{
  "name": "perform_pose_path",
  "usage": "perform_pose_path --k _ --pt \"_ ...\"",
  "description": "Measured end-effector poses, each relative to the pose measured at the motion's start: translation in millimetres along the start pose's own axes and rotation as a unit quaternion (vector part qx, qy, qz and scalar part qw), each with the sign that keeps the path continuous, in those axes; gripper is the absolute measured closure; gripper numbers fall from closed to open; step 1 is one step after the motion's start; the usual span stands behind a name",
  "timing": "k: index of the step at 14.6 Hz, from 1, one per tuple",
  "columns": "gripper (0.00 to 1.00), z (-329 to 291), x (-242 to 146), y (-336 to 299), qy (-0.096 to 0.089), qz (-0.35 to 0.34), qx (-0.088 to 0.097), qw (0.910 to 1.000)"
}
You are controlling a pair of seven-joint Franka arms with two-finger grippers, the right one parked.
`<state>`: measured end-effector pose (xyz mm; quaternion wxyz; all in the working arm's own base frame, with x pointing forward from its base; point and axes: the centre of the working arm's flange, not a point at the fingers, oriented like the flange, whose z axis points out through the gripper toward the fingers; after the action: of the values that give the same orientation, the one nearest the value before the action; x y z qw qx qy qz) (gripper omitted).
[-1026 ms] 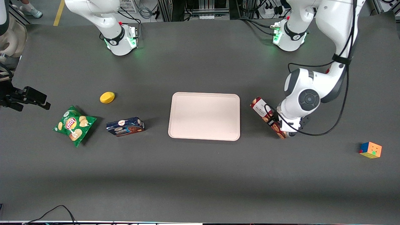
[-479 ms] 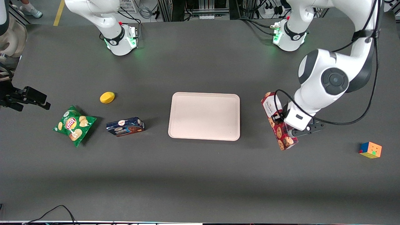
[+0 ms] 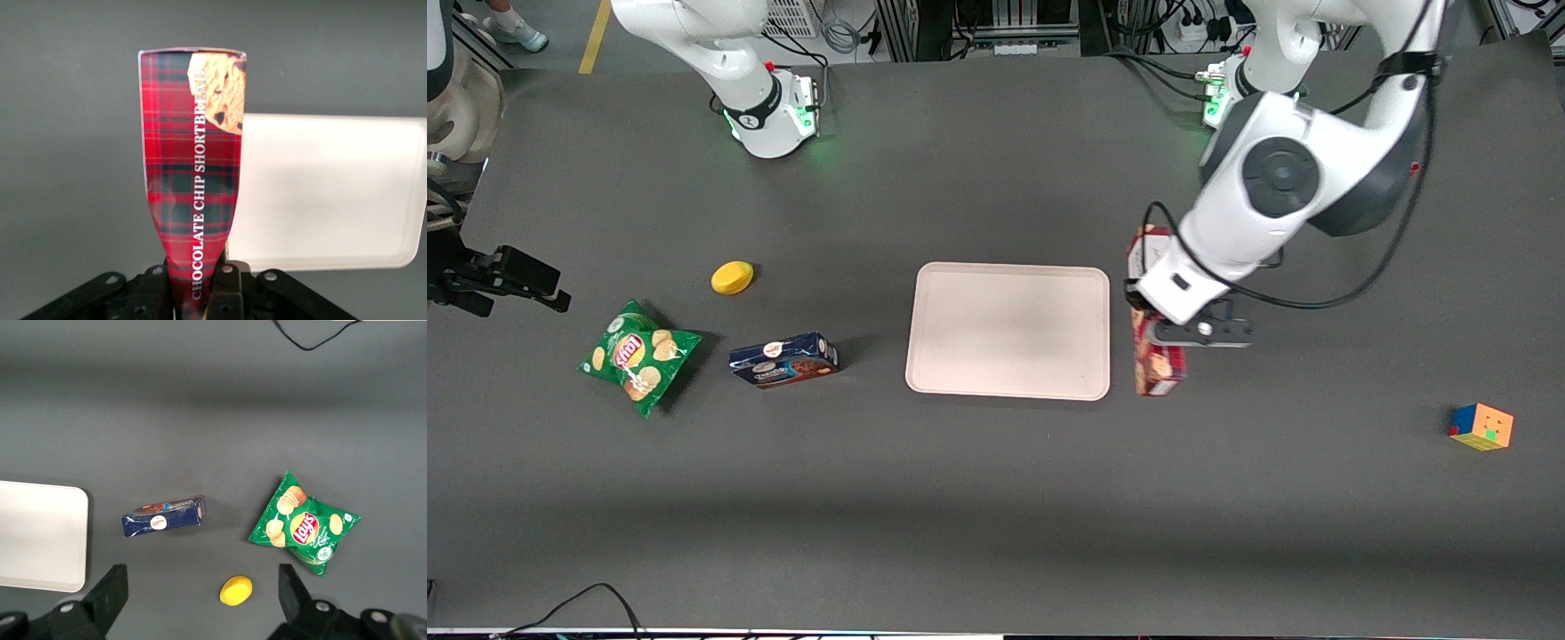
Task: Place red cookie box on tray
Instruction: 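Carry the held box over the pink tray and lower it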
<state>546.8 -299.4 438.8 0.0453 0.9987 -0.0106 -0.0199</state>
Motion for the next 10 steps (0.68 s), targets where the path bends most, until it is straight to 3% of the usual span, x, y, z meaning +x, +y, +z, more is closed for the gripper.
perform_pose_path --k 3,7,10 --pt "0.80 42.5 -9.4 22.1 -0.020 0.019 0.003 0.9996" --pt "0.80 101.8 -18.0 35.9 -0.019 0.019 -0.002 0.9996" --pt "0.80 139.3 -24.7 46.3 -0.015 0.023 0.019 0.9995"
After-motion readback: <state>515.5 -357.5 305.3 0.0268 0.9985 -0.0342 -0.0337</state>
